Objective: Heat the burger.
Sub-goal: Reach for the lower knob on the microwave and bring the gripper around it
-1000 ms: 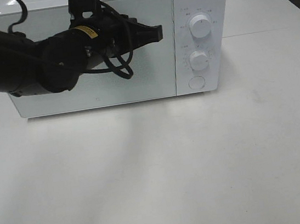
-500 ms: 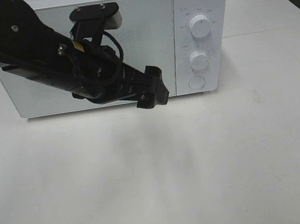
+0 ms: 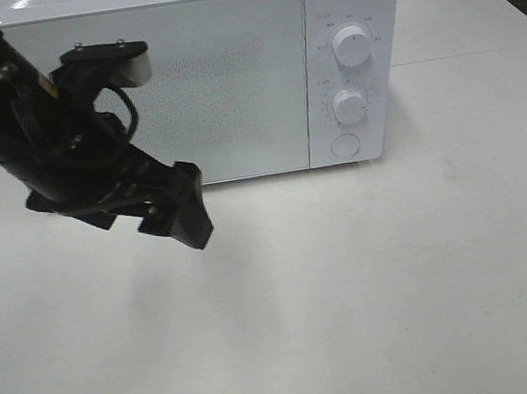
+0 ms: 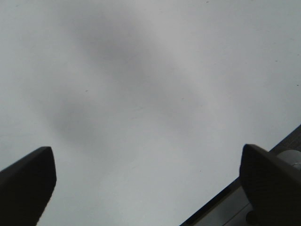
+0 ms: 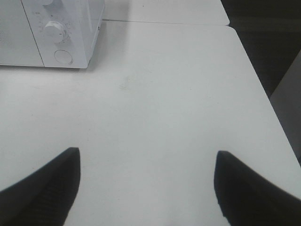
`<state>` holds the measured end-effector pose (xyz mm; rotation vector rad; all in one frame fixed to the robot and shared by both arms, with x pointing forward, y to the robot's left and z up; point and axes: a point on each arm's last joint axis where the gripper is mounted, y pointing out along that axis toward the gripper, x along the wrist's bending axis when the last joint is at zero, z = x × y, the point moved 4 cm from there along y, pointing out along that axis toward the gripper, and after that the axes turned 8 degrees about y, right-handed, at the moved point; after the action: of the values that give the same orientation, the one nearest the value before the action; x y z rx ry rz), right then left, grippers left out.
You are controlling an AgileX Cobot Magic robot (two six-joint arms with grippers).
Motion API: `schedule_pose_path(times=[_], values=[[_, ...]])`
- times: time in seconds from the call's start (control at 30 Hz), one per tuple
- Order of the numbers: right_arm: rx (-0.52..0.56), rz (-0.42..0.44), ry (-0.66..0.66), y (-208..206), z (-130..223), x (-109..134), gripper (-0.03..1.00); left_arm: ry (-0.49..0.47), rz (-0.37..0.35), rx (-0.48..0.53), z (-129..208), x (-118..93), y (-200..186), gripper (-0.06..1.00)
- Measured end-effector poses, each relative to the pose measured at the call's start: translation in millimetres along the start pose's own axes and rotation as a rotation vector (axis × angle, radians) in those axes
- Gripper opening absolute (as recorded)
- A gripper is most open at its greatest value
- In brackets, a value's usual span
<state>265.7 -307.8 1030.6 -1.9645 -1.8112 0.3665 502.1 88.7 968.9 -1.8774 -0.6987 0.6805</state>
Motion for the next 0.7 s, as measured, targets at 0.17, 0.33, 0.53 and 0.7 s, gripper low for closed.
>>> schedule_pose_path(times=[0.17, 0.33, 0.53, 0.7], values=[[0.000, 0.000, 0.000, 0, 0, 0, 0.76, -0.067, -0.026, 0.012, 8, 25, -19, 0.98], [0.000, 0.000, 0.000, 0, 0, 0, 0.76, -0.164, -0.059, 0.017, 24, 55, -47, 0.98], [0.000, 0.000, 0.000, 0, 0, 0, 0.76, -0.329, -0.112, 0.000, 60, 90, -84, 0.98], [0.000, 0.000, 0.000, 0, 0, 0, 0.76, -0.380, -0.143, -0.021, 81, 96, -100, 0.98]])
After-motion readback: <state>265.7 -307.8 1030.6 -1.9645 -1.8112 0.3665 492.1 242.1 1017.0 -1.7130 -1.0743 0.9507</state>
